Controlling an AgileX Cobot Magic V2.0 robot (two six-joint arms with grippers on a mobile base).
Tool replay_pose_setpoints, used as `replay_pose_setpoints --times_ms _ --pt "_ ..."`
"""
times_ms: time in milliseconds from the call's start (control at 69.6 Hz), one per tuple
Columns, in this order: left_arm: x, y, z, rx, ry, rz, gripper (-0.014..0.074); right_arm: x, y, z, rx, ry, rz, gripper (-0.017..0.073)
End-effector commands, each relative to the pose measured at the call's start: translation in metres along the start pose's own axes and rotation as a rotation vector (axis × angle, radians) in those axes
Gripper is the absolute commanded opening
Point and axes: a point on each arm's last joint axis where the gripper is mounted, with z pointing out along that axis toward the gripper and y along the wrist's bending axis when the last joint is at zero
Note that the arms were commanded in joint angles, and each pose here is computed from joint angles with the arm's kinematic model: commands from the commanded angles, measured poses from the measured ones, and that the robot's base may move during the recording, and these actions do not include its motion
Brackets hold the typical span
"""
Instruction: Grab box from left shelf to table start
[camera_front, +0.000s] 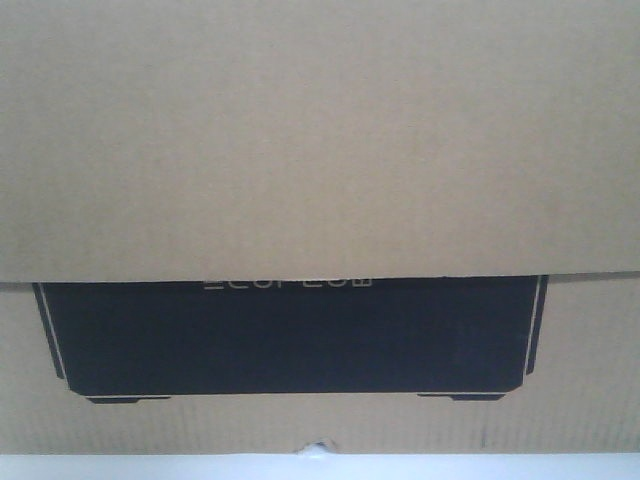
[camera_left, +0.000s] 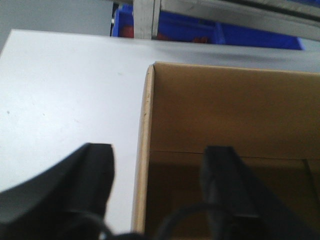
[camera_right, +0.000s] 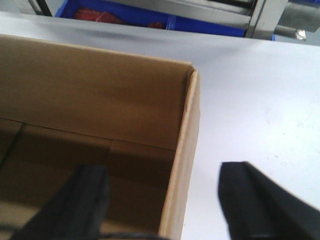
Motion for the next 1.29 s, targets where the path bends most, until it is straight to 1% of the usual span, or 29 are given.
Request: replay_pose_setpoints --times_ms 0,101,201,230,330,460,690,819,920,1020,1279 --pt "0.0 0.004 -0.032 0.017 -0.136 0.026 0.0136 -0.004 0.003 -0.033 0.005 -0.124 -0.01 0.036" --pt "0.021 0.011 -0.047 0.002 -0.167 0.048 0.0015 0.013 0.003 -0.044 0.009 -0.139 -0.013 0.0188" --pt "0.045 0.018 -0.059 -0.01 -0.217 0.076 -0.0093 0.034 0.002 -0.046 0.028 -0.165 -0.02 0.0045" --pt "0.052 0.02 -0.061 -0.01 -0.231 0.082 -0.0109 0.041 0.001 -0.047 0.031 -0.179 -0.021 0.0052" --pt "0.074 0.025 -0.071 -0.006 -0.287 0.098 -0.0103 0.068 0.0 -0.047 0.043 -0.221 -0.022 0.0057" --pt "0.105 0.031 -0.077 0.004 -0.342 0.116 -0.0103 0.105 -0.001 -0.056 0.051 -0.322 -0.022 0.0057" --pt "0.156 0.038 -0.087 0.045 -0.48 0.121 -0.0102 0.165 -0.001 -0.069 0.056 -0.425 -0.025 0.0057" --pt "0.187 0.043 -0.086 0.058 -0.522 0.12 -0.0102 0.195 -0.001 -0.075 0.056 -0.48 -0.029 0.0057" --pt "0.205 0.046 -0.086 0.064 -0.554 0.117 -0.0102 0.21 -0.001 -0.079 0.055 -0.517 -0.032 0.0057" --pt "0.217 0.048 -0.087 0.067 -0.581 0.114 -0.0102 0.219 -0.001 -0.08 0.054 -0.536 -0.033 0.0057" --pt "0.224 0.049 -0.084 0.073 -0.573 0.105 -0.0102 0.221 -0.001 -0.08 0.054 -0.534 -0.033 0.0057"
